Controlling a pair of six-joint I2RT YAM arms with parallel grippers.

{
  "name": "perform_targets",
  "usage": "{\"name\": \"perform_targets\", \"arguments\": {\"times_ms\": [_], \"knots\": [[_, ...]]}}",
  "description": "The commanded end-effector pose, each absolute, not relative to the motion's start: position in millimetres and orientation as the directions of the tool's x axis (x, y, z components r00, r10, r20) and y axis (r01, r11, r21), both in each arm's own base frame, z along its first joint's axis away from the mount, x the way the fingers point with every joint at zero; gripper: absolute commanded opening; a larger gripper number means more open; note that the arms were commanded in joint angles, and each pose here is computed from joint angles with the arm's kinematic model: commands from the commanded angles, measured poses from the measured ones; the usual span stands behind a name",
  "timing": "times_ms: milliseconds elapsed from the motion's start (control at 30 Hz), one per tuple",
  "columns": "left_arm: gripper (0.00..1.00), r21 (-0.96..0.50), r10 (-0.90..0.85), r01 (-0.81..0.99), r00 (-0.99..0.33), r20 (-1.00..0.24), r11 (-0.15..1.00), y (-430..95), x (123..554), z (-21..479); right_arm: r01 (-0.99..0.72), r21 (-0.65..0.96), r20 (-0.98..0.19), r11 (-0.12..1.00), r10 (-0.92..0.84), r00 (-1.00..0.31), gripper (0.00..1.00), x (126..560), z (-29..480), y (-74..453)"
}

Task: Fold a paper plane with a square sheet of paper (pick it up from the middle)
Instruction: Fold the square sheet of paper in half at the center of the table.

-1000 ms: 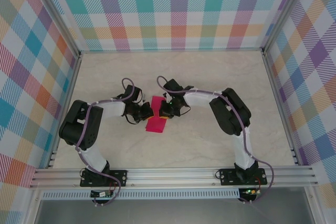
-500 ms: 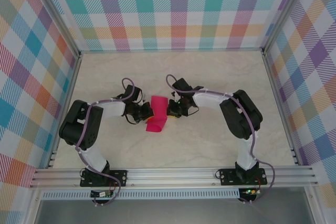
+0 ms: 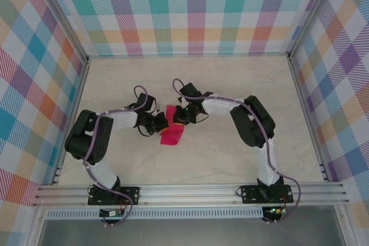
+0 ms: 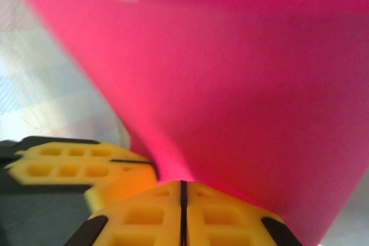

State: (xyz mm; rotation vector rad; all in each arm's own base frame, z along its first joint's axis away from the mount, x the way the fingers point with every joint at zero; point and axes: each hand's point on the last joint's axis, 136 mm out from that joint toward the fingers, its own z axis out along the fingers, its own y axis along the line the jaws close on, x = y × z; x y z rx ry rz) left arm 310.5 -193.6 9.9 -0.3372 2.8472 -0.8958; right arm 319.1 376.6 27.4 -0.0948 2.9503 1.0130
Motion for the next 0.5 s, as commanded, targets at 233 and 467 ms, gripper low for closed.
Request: {"name": "perform_targets", "arguments": {"times_ms": [233, 467], "knots": [[0.00, -0.113, -0.331, -0.351, -0.930, 0.159, 0.930, -109.9, 220.4, -70.5, 0.030, 0.575, -0.002, 0.817, 0.038, -0.999, 0.08, 315.4, -11.4, 317.3], [0.00, -0.101, -0.347, -0.364, -0.926, 0.151, 0.926, -107.4, 219.8, -69.7, 0.043, 0.596, -0.065, 0.802, 0.101, -0.993, 0.08, 333.3, 14.9, 293.8]]}}
